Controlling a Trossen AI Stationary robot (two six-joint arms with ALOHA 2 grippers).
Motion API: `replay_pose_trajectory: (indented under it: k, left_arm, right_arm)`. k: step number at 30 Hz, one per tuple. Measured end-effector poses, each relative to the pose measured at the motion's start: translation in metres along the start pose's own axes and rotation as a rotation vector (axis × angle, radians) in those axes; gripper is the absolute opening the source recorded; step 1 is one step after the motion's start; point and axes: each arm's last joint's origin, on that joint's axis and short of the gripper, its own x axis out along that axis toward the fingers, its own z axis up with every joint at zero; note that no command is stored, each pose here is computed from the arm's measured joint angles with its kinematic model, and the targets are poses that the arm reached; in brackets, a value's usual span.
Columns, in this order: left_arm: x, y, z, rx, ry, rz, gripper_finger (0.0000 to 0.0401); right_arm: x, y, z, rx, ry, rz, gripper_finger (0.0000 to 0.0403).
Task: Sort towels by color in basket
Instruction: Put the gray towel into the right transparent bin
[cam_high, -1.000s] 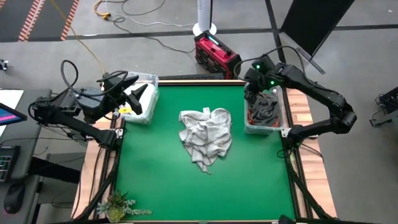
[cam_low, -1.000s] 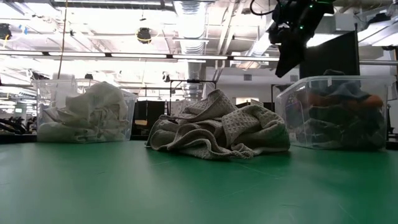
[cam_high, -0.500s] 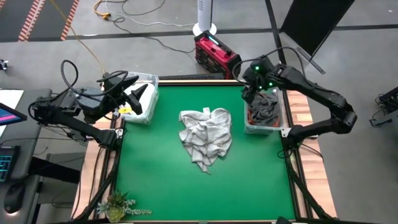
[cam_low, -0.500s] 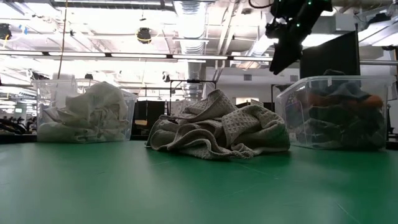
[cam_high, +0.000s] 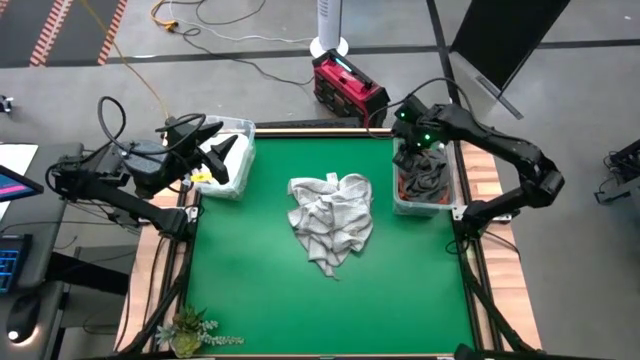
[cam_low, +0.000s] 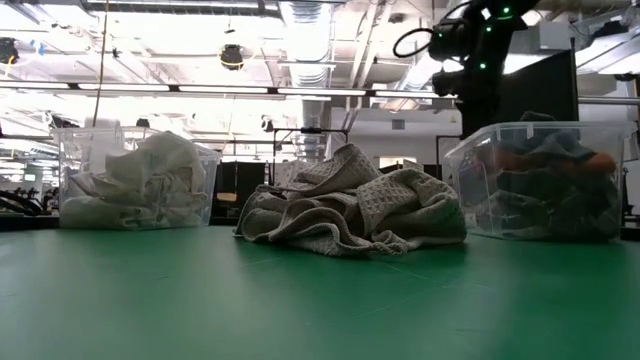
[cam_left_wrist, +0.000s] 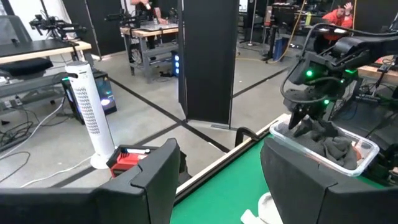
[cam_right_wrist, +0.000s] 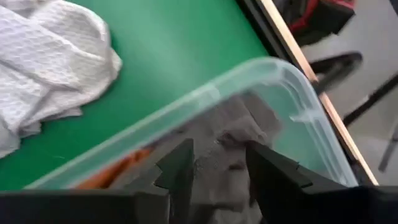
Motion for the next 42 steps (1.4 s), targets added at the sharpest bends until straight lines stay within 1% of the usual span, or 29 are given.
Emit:
replay_pose_trajectory:
  k: [5, 10, 13, 16, 22, 27, 30, 33, 36, 39, 42]
  left_arm:
    - [0.000, 0.000, 0.000, 0.013, 0.000, 0.000, 0.0214]
    - [0.000, 0.000, 0.000, 0.014, 0.000, 0.000, 0.0214]
    - [0.000, 0.000, 0.000, 0.014, 0.000, 0.000, 0.0214]
    - [0.000, 0.000, 0.000, 0.013, 0.000, 0.000, 0.0214]
    - [0.000, 0.000, 0.000, 0.012, 0.000, 0.000, 0.0214]
    - [0.000, 0.000, 0.000, 0.012, 0.000, 0.000, 0.0214]
    - [0.000, 0.000, 0.000, 0.011, 0.000, 0.000, 0.0214]
    - [0.000, 0.000, 0.000, 0.012, 0.000, -0.001, 0.0214]
    - [0.000, 0.000, 0.000, 0.013, 0.000, 0.000, 0.0214]
    - [0.000, 0.000, 0.000, 0.013, 0.000, -0.001, 0.0214]
    - [0.000, 0.000, 0.000, 0.012, 0.000, -0.001, 0.0214]
  right_arm:
    - [-0.004, -0.006, -0.007, 0.043, 0.037, -0.012, 0.0162]
    - [-0.003, -0.009, -0.011, 0.052, 0.078, -0.010, 0.0158]
    - [0.001, -0.009, -0.012, 0.049, 0.079, -0.010, 0.0158]
    - [0.014, -0.006, -0.017, 0.039, 0.091, -0.007, 0.0158]
    - [0.049, 0.002, -0.038, 0.017, 0.159, 0.009, 0.0158]
    - [0.077, 0.008, -0.052, -0.009, 0.123, 0.033, 0.0158]
    - [0.087, 0.008, -0.056, -0.026, 0.093, 0.049, 0.0158]
    - [0.087, 0.007, -0.057, -0.057, 0.090, 0.054, 0.0158]
    - [0.080, 0.006, -0.054, -0.090, 0.113, 0.061, 0.0158]
    - [0.063, 0.003, -0.047, -0.095, 0.124, 0.064, 0.0158]
    - [0.043, 0.000, -0.041, -0.097, 0.106, 0.060, 0.0158]
